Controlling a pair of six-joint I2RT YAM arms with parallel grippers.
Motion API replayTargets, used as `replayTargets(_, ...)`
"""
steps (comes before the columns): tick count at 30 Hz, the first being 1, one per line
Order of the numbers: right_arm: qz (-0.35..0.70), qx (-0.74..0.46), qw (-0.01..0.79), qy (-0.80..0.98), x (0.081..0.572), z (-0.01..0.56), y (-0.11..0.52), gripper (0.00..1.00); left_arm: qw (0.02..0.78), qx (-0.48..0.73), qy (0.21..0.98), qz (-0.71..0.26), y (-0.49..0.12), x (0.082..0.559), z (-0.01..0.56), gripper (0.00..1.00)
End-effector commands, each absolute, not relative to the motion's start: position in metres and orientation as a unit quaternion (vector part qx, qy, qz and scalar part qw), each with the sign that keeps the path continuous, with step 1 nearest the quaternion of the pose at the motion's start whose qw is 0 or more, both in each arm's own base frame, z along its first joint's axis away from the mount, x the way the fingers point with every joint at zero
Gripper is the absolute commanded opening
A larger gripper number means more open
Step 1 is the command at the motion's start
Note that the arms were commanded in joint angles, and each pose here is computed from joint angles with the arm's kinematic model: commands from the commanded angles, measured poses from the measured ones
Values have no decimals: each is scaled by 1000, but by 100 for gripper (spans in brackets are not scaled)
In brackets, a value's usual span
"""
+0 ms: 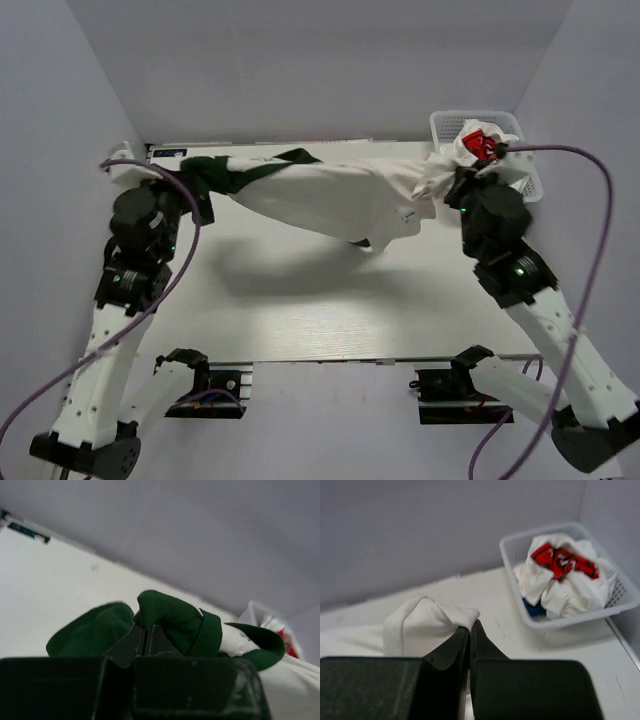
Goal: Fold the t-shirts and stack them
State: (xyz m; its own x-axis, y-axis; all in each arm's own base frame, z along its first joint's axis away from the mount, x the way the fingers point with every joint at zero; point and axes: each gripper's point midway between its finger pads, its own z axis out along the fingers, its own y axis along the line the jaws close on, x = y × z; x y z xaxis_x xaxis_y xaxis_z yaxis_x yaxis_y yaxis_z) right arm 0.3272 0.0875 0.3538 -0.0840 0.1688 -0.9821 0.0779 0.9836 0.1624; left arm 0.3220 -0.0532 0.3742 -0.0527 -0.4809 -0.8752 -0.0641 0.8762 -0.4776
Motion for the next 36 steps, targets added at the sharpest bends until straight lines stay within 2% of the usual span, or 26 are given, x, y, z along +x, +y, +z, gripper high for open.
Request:
replayTargets(1,-16,156,724,672,295,407,34,0,700,-265,653,-116,-11,284,420,0)
replayTargets(5,-32,200,753,626,257,447,-2,0,721,-309,612,-101,18,243,456,0)
replayTargets(9,0,208,777,594,226,475,-17,0,745,-298,580,-143,17,212,486,0)
replayTargets(13,28,184,784,592,221,481,-8,0,749,-264,582,-178,2,208,491,0)
replayTargets(16,0,196,767,611,234,465,-9,0,731,-227,611,-203,-22,233,476,0)
replayTargets(19,-24,175,742,646,259,434,6,0,689,-206,662,-211,-43,261,435,0)
replayTargets(23,-61,153,684,710,298,356,27,0,611,-210,743,-175,-57,309,340,0)
replayTargets(24,-88,137,652,741,316,320,34,0,585,-218,767,-151,-57,327,311,0)
replayTargets(27,-74,101,603,788,349,262,55,0,541,-239,800,-102,-52,357,258,0)
replayTargets(28,-85,84,575,809,362,235,60,0,500,-240,829,-74,-53,375,217,0)
replayTargets(31,-92,44,519,849,399,188,73,0,449,-226,861,-71,-67,409,181,0)
replayTargets(32,-108,27,479,871,401,162,73,0,415,-204,883,-79,-81,426,161,4)
replayTargets(33,-107,26,477,872,411,168,76,0,402,-196,891,-80,-86,434,155,29)
replayTargets(35,-115,17,449,886,425,158,81,0,389,-191,898,-72,-89,452,149,67)
replayTargets(36,-114,15,448,887,427,158,83,8,389,-191,899,-68,-85,456,150,91)
